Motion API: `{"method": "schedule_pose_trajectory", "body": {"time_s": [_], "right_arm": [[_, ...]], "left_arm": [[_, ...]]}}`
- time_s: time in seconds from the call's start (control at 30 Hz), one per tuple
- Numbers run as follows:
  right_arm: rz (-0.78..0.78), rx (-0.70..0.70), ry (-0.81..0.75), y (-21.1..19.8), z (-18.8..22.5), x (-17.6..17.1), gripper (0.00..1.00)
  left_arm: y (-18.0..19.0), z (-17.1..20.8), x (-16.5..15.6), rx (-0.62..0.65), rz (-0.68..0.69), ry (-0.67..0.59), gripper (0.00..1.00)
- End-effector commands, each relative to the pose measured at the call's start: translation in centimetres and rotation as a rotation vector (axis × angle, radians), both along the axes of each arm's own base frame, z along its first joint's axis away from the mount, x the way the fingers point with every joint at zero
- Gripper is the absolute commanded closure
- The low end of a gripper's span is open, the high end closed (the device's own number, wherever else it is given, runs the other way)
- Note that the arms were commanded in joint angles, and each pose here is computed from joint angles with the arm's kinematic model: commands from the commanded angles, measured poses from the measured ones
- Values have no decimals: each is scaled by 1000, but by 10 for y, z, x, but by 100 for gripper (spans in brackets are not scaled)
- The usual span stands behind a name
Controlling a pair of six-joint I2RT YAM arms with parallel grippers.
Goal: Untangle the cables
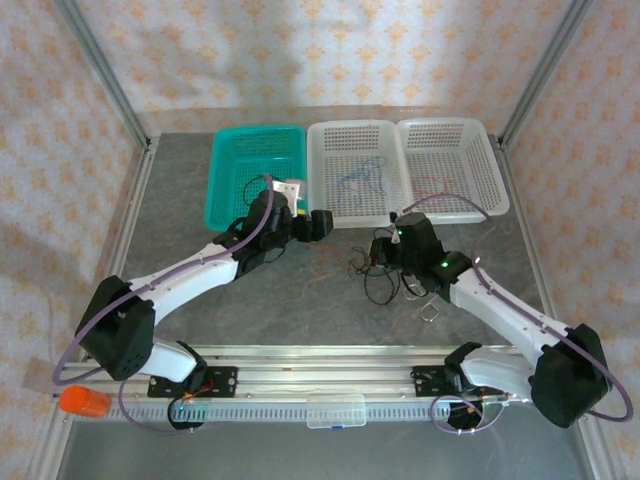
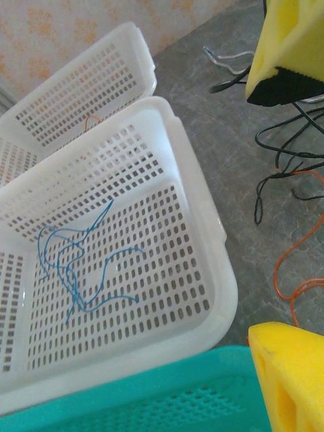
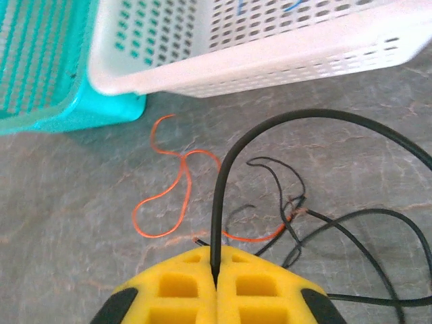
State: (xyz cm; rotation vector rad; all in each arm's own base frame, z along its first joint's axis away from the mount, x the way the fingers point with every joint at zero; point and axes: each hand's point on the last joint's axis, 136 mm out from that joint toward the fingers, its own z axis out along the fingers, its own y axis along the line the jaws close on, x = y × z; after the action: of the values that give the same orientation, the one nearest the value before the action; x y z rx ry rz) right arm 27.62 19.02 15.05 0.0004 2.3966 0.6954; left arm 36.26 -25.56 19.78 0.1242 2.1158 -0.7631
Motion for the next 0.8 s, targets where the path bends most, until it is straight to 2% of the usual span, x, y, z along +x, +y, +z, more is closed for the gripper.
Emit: {"method": "schedule_pose_trajectory", "body": {"time_s": [0.0, 0.43, 0.6, 0.77], "right_arm": [[171, -68, -40, 3, 1, -12, 100], [337, -1, -170, 27, 43, -5, 100], [256, -29, -249, 19, 67, 12, 100], [193, 13, -235, 22, 85, 25, 100]], "left_arm": [[-13, 8, -3, -50, -67, -22, 15], [-25, -18, -41, -73, -189, 48, 18], [-32, -16, -48, -94, -235, 47, 20], [-36, 0, -51, -109, -258, 13, 21]]}}
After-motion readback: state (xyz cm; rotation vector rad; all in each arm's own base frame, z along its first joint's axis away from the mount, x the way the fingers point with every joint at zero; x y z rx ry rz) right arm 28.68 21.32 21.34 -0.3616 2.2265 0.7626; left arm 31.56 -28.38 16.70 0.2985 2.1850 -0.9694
